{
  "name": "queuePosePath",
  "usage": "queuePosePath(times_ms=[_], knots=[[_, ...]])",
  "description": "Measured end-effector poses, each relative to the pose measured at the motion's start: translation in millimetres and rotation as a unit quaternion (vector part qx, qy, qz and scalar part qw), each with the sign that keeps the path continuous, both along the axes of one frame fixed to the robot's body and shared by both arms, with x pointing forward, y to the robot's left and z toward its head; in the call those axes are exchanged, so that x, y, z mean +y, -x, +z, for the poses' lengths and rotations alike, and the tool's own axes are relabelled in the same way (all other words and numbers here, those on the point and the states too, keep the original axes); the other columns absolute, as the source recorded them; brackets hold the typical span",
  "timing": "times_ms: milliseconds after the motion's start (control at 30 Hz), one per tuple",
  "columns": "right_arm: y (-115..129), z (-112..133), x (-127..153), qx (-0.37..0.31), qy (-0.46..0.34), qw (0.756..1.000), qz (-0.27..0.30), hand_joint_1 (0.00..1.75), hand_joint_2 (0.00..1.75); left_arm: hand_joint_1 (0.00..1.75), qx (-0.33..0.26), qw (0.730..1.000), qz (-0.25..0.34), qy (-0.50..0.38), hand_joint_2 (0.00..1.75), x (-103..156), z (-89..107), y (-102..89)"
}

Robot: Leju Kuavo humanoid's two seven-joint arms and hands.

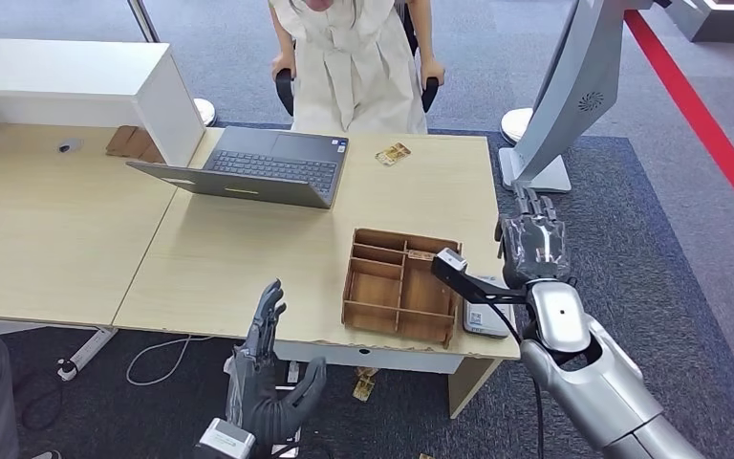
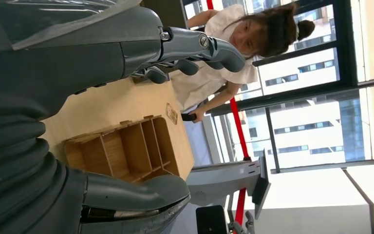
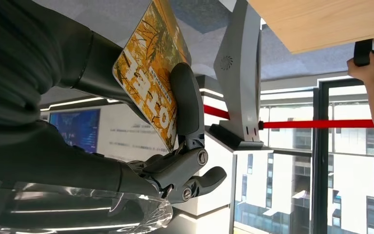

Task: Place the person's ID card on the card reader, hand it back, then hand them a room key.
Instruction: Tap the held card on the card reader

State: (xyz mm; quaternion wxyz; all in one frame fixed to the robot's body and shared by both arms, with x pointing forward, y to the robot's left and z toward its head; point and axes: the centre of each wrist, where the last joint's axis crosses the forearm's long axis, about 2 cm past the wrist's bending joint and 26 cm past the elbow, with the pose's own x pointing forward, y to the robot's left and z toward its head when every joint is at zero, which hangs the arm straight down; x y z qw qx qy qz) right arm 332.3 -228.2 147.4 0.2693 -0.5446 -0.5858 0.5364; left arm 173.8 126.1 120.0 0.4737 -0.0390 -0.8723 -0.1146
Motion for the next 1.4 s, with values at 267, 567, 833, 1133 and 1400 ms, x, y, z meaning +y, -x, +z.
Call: queuePosePath(times_ms=[267,567,833,1133,1400], knots=[[1.4,-11.9,5.9,0.034,-0.017,0.999,0.013,1.75,1.75,0.0,0.006,1.0,0.019,0.004,1.75,5.9,1.9,5.9],[1.7,-33.2,15.4,0.082,-0.02,0.996,0.016,1.75,1.75,0.0,0.001,0.999,0.036,0.01,1.75,9.5,5.7,8.4],[-3.5,-41.1,17.8,0.099,-0.018,0.995,0.004,1.75,1.75,0.0,0.001,0.999,0.05,0.015,1.75,12.1,7.1,10.4],[-8.5,-44.8,23.6,0.112,-0.006,0.994,0.006,1.75,1.75,0.0,0.002,0.998,0.067,0.017,1.75,15.1,7.3,12.8],[-11.6,-48.7,26.7,0.125,-0.003,0.992,0.003,1.75,1.75,0.0,0.004,0.997,0.078,0.016,1.75,17.8,7.5,14.6]])
